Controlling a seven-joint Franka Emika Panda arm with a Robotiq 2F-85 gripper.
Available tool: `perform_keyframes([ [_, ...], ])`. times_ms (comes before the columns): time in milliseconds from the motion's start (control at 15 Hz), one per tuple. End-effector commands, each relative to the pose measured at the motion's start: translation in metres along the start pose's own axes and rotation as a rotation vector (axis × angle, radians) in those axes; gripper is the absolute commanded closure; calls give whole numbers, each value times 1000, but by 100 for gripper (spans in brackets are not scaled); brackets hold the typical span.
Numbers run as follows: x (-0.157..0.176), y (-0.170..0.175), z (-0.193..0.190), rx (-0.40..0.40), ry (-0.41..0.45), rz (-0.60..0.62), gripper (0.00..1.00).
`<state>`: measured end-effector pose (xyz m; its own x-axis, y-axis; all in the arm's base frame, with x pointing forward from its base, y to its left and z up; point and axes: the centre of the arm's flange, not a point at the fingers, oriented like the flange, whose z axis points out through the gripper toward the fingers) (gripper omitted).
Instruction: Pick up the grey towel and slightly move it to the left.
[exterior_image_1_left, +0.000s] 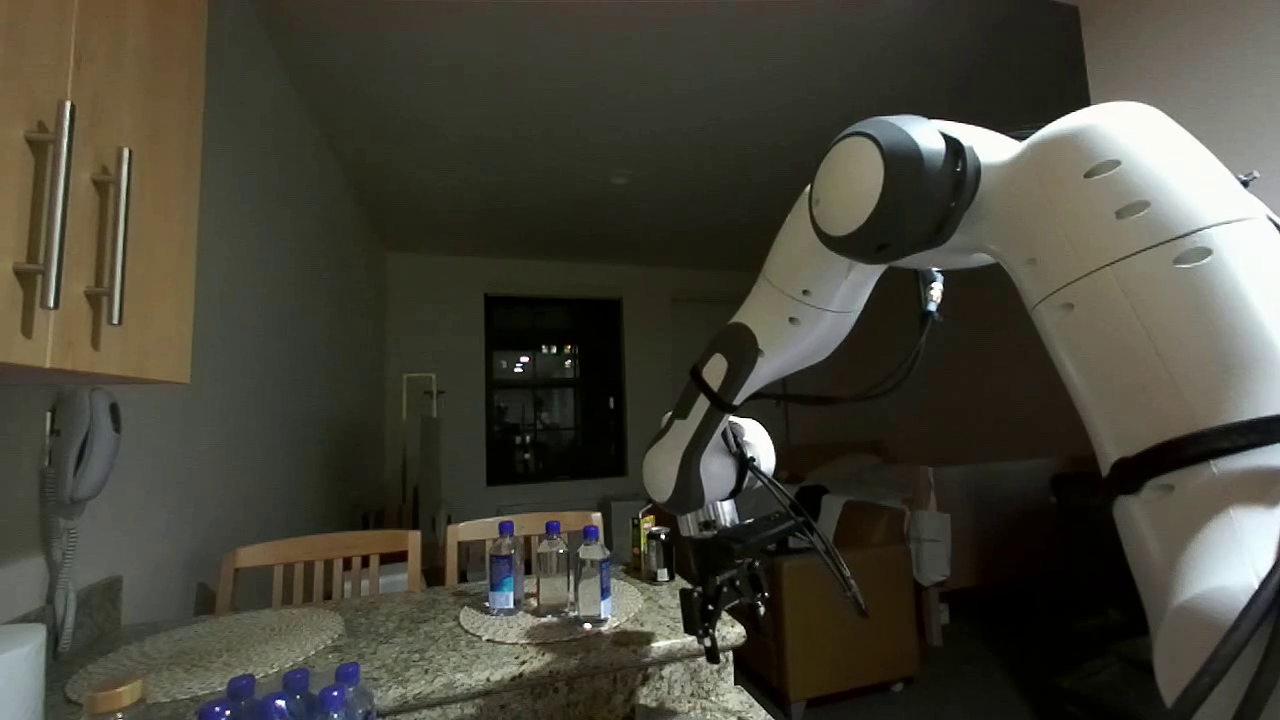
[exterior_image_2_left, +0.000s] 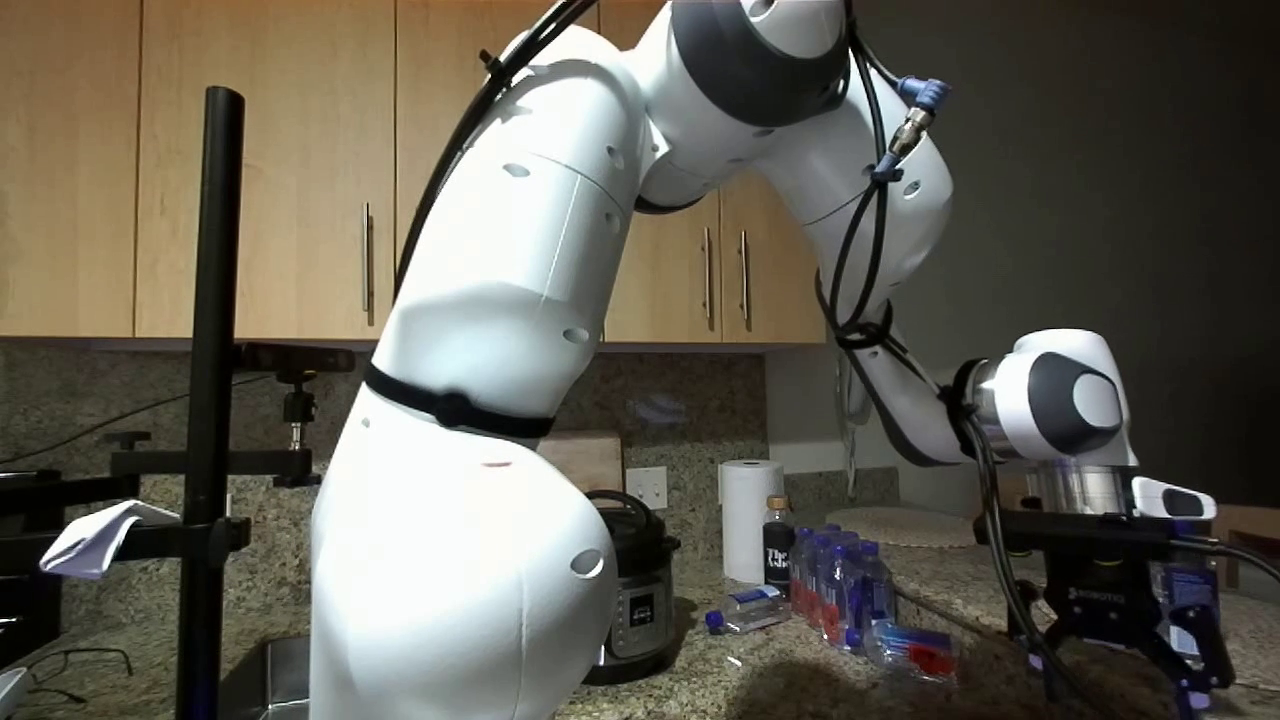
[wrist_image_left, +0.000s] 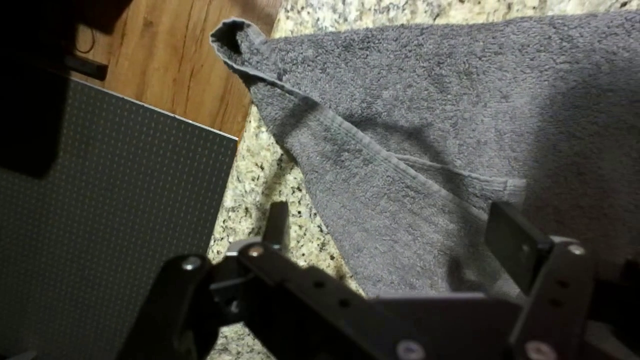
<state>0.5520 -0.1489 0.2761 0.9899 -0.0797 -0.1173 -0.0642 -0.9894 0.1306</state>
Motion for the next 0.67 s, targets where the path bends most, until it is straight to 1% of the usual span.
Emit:
perform_keyframes([
  [0,-20,-10,12,20,9,2,0],
  [133,-28,-19,27,56,34,28,0],
  [267,-36,-31,43,120,85,61,0],
  [600,-44,-71,77,190,145,90,0],
])
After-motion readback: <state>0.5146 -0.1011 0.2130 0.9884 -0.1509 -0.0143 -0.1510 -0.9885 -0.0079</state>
